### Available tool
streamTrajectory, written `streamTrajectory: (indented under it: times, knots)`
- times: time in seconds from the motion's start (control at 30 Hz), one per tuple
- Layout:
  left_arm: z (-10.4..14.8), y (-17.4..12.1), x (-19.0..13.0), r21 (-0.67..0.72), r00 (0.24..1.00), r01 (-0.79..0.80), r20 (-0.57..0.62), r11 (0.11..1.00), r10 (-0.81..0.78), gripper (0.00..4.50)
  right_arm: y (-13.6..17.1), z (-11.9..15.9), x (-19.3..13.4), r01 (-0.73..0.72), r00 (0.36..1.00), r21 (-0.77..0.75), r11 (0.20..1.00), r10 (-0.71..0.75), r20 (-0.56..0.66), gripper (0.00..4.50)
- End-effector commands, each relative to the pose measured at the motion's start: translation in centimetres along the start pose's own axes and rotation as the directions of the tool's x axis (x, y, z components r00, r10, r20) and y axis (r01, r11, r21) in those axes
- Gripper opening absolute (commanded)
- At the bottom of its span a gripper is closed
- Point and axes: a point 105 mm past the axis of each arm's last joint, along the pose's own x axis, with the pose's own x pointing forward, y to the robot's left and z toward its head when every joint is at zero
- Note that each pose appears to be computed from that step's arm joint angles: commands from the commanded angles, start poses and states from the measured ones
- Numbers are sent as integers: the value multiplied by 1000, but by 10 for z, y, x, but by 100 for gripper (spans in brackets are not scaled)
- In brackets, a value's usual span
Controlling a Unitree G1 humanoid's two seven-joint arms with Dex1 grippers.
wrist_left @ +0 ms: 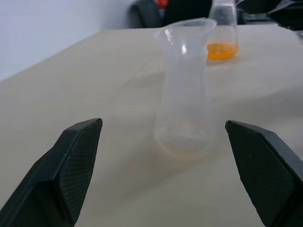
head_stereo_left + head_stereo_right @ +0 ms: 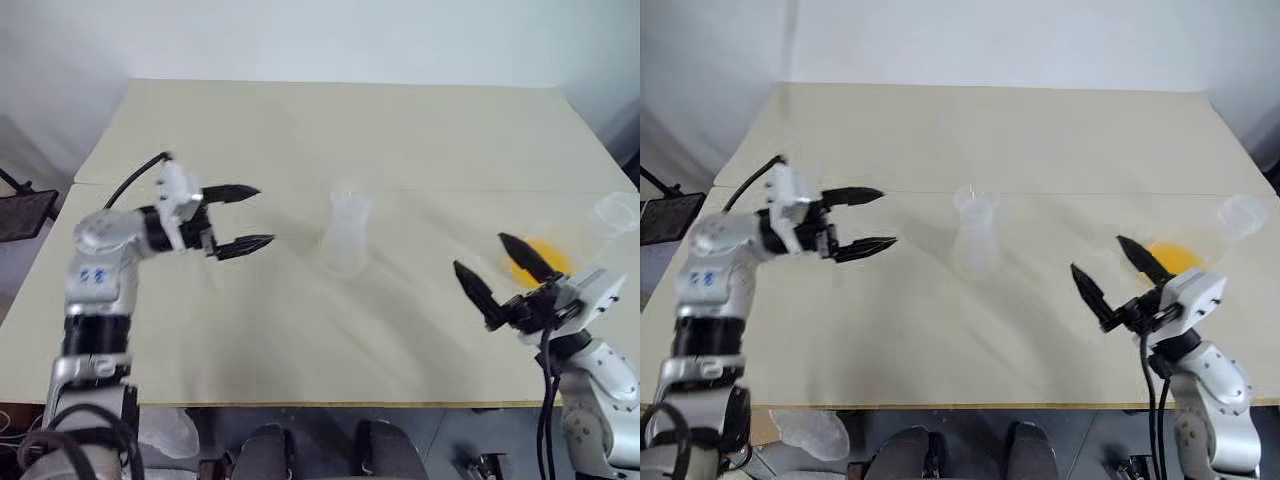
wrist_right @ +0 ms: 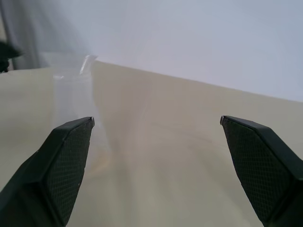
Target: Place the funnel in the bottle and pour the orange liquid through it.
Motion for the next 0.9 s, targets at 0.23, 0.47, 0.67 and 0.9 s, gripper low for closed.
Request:
streamTrajectory:
  times: [0.23, 0.47, 0.67, 0.9]
  knots:
    - [-2, -46, 23, -35, 989, 29, 149, 999, -24, 443, -40, 38, -84, 318, 945, -141, 938, -325, -26, 450]
    - [-7, -72, 51, -40, 969, 203, 154, 978, -195, 443, -50, 39, -148, 457, 867, -182, 871, -482, -129, 450]
    - [-5, -78, 56, -17, 963, 225, 155, 974, -220, 443, -53, 34, -145, 506, 846, -97, 857, -515, -138, 450]
    - [-3, -85, 53, -24, 973, 179, 154, 983, -174, 443, -89, 28, -101, 516, 843, -36, 856, -515, -156, 450]
